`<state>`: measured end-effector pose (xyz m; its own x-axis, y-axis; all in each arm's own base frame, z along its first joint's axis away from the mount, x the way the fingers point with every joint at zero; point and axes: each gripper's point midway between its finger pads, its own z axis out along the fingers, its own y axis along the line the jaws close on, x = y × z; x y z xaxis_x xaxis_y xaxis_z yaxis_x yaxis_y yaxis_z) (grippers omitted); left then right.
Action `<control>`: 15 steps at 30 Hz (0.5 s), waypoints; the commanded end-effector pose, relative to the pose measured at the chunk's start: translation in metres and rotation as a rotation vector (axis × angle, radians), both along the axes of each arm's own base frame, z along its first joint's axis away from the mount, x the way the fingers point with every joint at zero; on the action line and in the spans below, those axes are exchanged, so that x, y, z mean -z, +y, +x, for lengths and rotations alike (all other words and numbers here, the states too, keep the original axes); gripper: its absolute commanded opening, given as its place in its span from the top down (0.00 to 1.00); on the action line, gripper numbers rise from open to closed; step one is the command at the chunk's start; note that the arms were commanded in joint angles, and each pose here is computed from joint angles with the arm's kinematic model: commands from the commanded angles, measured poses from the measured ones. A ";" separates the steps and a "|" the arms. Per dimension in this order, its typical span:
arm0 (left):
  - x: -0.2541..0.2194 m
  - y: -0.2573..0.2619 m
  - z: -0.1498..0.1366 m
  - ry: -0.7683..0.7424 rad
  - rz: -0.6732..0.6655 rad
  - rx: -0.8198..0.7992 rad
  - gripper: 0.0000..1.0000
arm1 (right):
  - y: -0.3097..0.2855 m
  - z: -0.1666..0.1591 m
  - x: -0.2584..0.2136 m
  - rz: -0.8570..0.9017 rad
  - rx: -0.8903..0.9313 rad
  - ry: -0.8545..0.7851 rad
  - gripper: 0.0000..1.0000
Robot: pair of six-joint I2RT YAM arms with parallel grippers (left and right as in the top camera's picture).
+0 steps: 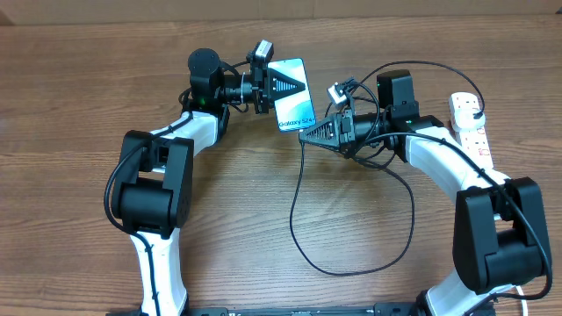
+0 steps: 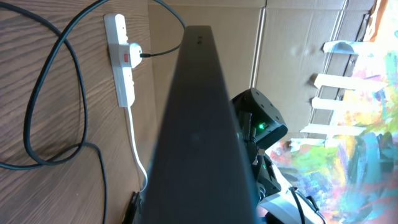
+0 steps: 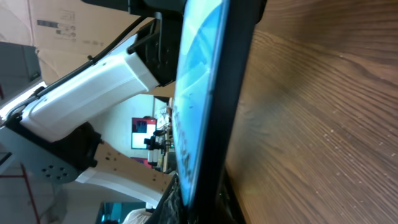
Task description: Plug charger to phone and switch on socket
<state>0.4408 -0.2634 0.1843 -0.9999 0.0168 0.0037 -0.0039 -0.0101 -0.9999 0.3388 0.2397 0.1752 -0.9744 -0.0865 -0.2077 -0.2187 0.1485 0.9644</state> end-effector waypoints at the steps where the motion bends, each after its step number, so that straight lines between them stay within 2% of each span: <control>1: -0.009 -0.012 -0.015 -0.039 -0.004 0.076 0.95 | -0.001 0.000 -0.019 0.043 -0.025 -0.059 0.96; 15: -0.009 -0.012 -0.011 -0.037 -0.005 0.051 0.96 | 0.003 -0.003 -0.017 0.032 -0.031 -0.051 0.96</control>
<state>0.4396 -0.2663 0.1843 -0.9998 0.0199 0.0041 -0.0043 -0.0101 -0.9999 0.3334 0.2414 0.1804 -0.9714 -0.1103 -0.2102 -0.2223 0.1121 0.9685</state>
